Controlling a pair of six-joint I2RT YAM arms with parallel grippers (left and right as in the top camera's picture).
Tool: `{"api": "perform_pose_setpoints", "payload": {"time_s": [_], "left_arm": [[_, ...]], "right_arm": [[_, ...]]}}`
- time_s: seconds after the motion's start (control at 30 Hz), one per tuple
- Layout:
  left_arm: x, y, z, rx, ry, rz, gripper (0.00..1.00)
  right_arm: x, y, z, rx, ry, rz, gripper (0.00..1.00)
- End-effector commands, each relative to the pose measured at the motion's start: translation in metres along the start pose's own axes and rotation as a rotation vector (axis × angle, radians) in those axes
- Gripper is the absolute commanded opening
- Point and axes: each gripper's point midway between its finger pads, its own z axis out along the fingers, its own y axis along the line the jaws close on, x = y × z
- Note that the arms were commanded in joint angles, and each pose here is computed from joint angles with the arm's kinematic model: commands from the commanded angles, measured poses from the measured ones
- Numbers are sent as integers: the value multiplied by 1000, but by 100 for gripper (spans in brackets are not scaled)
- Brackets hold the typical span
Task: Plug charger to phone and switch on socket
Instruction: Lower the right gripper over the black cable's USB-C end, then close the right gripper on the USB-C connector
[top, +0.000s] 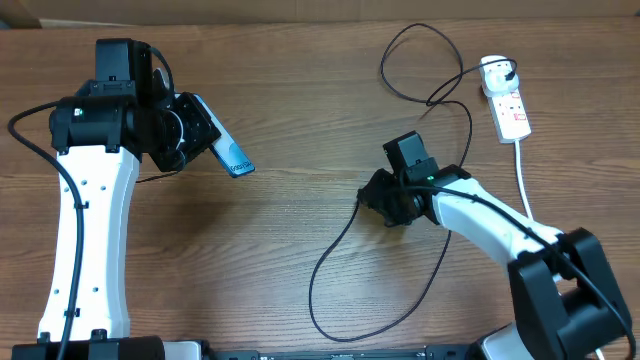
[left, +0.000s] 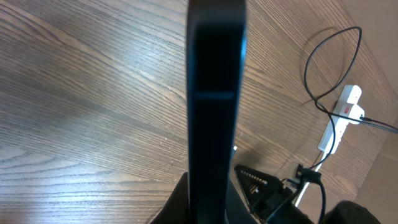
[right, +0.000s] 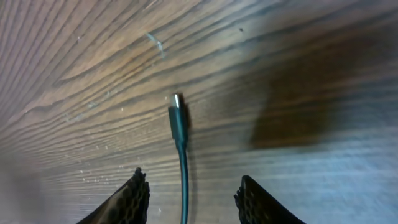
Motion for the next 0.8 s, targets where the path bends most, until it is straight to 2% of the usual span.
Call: {"api": "perform_pose_setpoints", "payload": {"time_s": [0.0, 0.77], "left_arm": [[-3, -3, -6, 12, -23, 28, 4], [-4, -3, -6, 12, -23, 28, 4]], "right_arm": [[4, -5, 12, 16, 26, 26, 42], [8, -11, 36, 32, 59, 75, 34]]}}
